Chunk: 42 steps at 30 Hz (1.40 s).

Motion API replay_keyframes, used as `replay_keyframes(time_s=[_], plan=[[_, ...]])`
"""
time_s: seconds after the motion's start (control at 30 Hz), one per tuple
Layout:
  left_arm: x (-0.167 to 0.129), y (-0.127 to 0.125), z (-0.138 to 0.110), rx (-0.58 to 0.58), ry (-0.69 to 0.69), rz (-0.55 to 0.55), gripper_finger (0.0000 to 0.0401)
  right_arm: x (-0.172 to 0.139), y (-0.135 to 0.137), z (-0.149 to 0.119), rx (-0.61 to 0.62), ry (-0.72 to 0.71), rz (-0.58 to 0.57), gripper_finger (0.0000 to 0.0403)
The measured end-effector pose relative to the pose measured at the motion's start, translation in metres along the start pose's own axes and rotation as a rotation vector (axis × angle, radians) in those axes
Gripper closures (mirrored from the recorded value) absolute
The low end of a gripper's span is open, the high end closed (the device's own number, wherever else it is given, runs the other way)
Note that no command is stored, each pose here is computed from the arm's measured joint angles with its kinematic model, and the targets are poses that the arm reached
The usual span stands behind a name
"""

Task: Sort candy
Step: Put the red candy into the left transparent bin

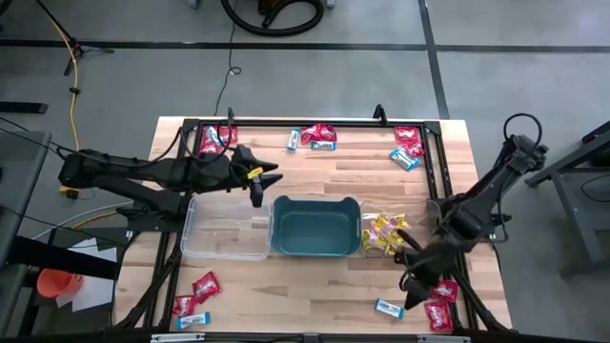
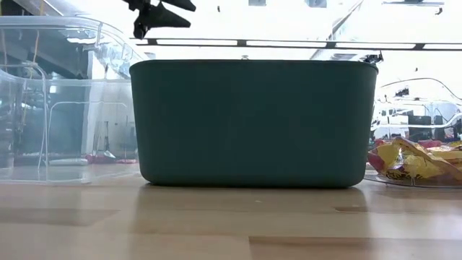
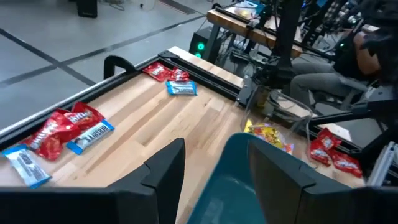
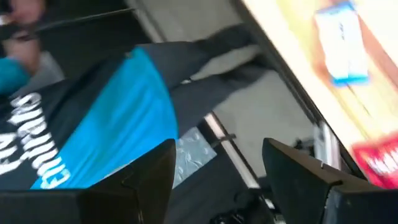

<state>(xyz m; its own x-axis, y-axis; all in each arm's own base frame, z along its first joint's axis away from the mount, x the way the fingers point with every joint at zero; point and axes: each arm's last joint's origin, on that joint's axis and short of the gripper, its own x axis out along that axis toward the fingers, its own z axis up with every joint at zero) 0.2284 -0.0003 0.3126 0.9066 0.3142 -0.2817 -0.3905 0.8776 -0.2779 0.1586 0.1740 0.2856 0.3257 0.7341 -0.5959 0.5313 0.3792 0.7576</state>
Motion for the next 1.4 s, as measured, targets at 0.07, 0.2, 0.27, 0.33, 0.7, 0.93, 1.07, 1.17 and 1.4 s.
replay_keyframes(time_s=[0.07, 0.2, 0.27, 0.33, 0.7, 0.93, 1.07, 1.17, 1.4], plan=[[0.001, 0.002, 0.001, 0.015, -0.002, 0.007, 0.0241, 0.006, -0.007, -0.007, 0.082, 0.006, -0.069, 0.0166], [0.001, 0.004, 0.001, 0.023, -0.003, 0.016, 0.0241, 0.02, -0.025, -0.016, 0.256, -0.002, -0.27, 0.0166], [0.001, 0.004, 0.001, 0.036, -0.002, 0.021, 0.0241, 0.028, -0.034, -0.018, 0.335, 0.006, -0.375, 0.0166], [0.002, 0.005, 0.001, 0.051, -0.001, 0.022, 0.0241, 0.035, -0.041, -0.018, 0.401, 0.014, -0.472, 0.0166], [0.002, 0.005, 0.001, 0.075, -0.003, 0.03, 0.0241, 0.077, -0.07, -0.006, 0.495, -0.065, -0.76, 0.0166], [0.002, 0.005, 0.001, 0.074, -0.002, 0.03, 0.0241, 0.098, -0.09, 0.002, 0.497, -0.105, -0.91, 0.0166], [0.002, 0.005, 0.001, 0.074, -0.001, 0.03, 0.0241, 0.109, -0.098, 0.006, 0.495, -0.126, -0.956, 0.0166], [0.002, 0.005, 0.001, 0.074, -0.001, 0.03, 0.0241, 0.114, -0.102, 0.009, 0.482, -0.14, -0.976, 0.0169], [0.002, 0.005, 0.001, 0.074, 0.0, 0.031, 0.0241, 0.116, -0.098, 0.008, 0.363, -0.084, -0.962, 0.0282]])
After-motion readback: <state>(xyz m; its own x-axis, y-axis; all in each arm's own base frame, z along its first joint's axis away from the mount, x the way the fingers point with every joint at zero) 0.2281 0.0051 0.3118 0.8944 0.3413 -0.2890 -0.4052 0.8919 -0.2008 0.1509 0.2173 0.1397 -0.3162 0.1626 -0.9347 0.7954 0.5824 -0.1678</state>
